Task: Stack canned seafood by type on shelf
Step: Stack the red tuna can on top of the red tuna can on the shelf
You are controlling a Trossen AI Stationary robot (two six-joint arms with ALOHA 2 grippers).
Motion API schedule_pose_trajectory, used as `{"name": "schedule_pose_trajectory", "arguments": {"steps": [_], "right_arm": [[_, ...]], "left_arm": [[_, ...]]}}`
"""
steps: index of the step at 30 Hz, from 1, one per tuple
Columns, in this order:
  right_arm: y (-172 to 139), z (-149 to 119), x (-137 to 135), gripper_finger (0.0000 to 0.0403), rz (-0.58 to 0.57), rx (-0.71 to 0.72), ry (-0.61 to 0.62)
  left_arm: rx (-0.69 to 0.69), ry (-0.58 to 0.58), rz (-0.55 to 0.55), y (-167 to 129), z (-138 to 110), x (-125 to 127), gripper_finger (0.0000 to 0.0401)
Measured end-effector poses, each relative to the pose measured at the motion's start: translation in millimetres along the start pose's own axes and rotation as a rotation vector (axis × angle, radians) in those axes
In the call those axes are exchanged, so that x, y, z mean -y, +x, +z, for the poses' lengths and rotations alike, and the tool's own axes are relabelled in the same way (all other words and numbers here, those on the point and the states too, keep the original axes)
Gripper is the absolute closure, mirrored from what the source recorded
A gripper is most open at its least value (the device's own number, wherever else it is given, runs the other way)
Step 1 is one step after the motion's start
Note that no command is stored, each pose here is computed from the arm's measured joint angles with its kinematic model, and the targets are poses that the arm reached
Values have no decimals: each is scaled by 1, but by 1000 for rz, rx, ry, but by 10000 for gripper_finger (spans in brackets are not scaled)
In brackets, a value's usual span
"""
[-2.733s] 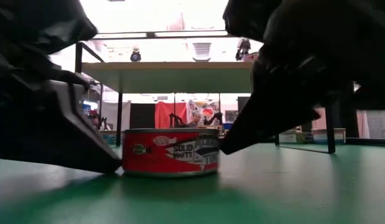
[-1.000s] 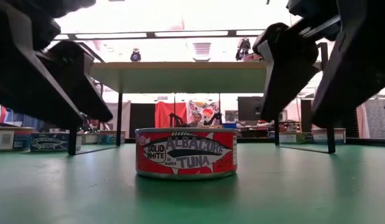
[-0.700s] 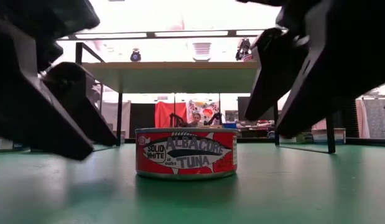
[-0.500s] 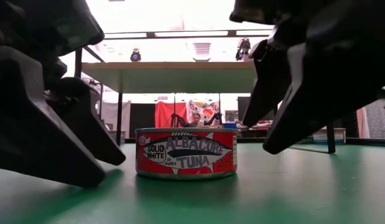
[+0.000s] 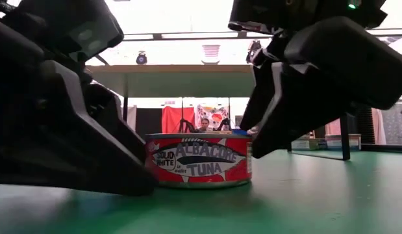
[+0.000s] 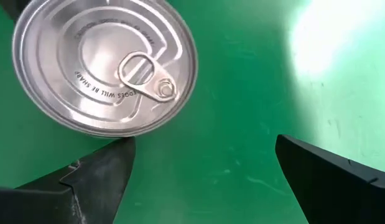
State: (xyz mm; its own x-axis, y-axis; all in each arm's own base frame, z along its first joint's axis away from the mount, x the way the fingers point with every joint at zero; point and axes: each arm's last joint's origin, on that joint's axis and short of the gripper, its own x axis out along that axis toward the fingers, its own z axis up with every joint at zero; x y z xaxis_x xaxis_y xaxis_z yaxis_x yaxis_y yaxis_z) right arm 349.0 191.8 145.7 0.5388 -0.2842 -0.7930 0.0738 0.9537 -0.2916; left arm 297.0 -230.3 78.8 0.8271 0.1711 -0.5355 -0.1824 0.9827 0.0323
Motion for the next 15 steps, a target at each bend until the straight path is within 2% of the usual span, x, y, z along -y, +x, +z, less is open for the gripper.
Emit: {"name": "schedule_pose_trajectory", "arguments": {"steps": [9,15], "right_arm": [[2,-4,-3,22,30,5,-11],[2,-6,-3,22,36,-5,-43]], "left_arm": [[141,33,29,15,-7,5,69],[170,-2,-79,28,-6,4,69]]}}
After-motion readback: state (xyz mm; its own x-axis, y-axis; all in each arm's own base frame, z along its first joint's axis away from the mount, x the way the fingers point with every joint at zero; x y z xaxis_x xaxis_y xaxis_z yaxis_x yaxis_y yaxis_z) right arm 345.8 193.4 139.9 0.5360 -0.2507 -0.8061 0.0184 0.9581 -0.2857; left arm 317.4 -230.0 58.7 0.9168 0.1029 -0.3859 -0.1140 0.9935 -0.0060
